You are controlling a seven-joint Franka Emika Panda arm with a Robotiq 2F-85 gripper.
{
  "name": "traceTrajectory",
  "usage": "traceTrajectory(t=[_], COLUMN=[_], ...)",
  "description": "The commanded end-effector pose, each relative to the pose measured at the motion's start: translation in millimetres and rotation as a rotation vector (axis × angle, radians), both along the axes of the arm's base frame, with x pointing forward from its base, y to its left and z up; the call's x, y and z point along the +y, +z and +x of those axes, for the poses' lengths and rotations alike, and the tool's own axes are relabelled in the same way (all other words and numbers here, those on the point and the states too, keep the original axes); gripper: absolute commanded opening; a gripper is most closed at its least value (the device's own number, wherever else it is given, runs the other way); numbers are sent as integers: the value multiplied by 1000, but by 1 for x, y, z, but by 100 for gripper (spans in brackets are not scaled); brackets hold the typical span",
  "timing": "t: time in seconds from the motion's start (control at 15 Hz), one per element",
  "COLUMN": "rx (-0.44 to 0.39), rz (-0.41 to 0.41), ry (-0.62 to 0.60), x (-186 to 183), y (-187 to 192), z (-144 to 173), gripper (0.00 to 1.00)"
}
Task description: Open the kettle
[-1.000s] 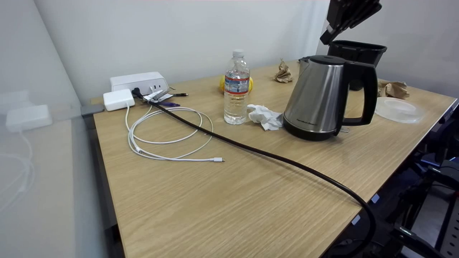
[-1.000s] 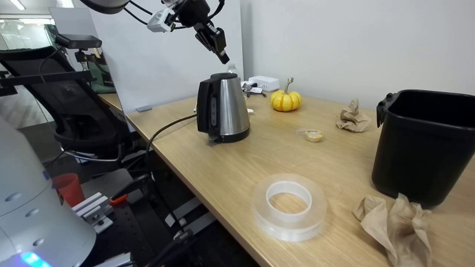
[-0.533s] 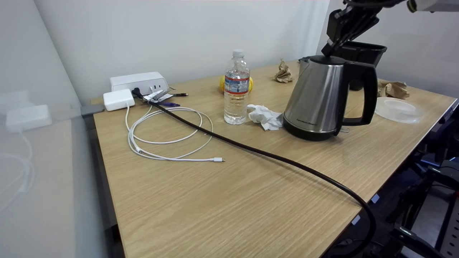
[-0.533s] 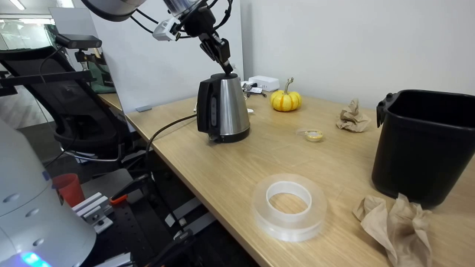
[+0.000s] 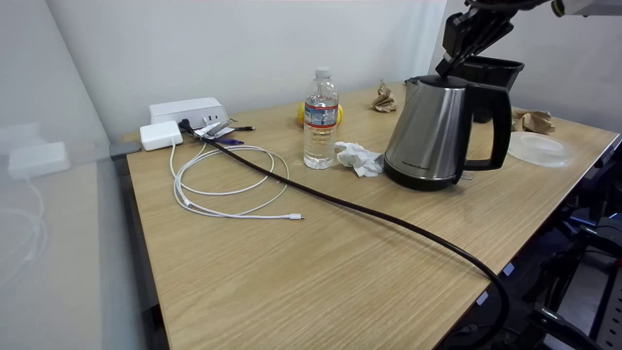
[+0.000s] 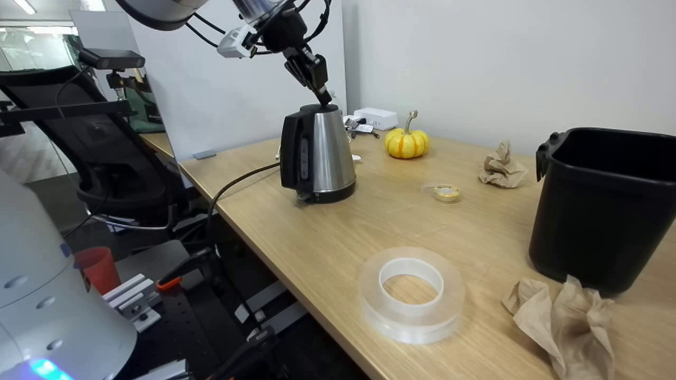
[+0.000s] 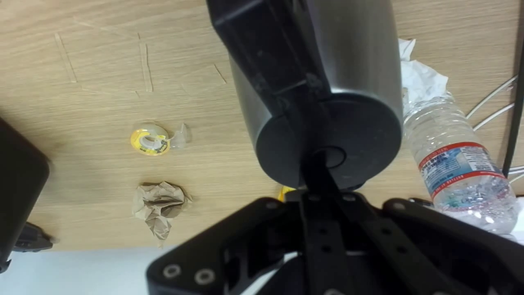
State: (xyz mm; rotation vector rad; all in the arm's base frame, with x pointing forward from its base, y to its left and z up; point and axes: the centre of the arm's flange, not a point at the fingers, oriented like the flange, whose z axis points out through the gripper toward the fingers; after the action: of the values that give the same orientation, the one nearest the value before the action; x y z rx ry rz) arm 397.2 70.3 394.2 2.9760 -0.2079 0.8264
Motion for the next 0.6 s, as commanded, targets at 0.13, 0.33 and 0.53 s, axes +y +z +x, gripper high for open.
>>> traceTrajectory(t=[0.13,0.33,0.53], rx=[24,23,25], rz=[-26,-30,-28], ry=[17,18,25], x=[-4,-4,-3], y=[-11,-11,-10], z=[-21,-22,-23], gripper=[0,0,0])
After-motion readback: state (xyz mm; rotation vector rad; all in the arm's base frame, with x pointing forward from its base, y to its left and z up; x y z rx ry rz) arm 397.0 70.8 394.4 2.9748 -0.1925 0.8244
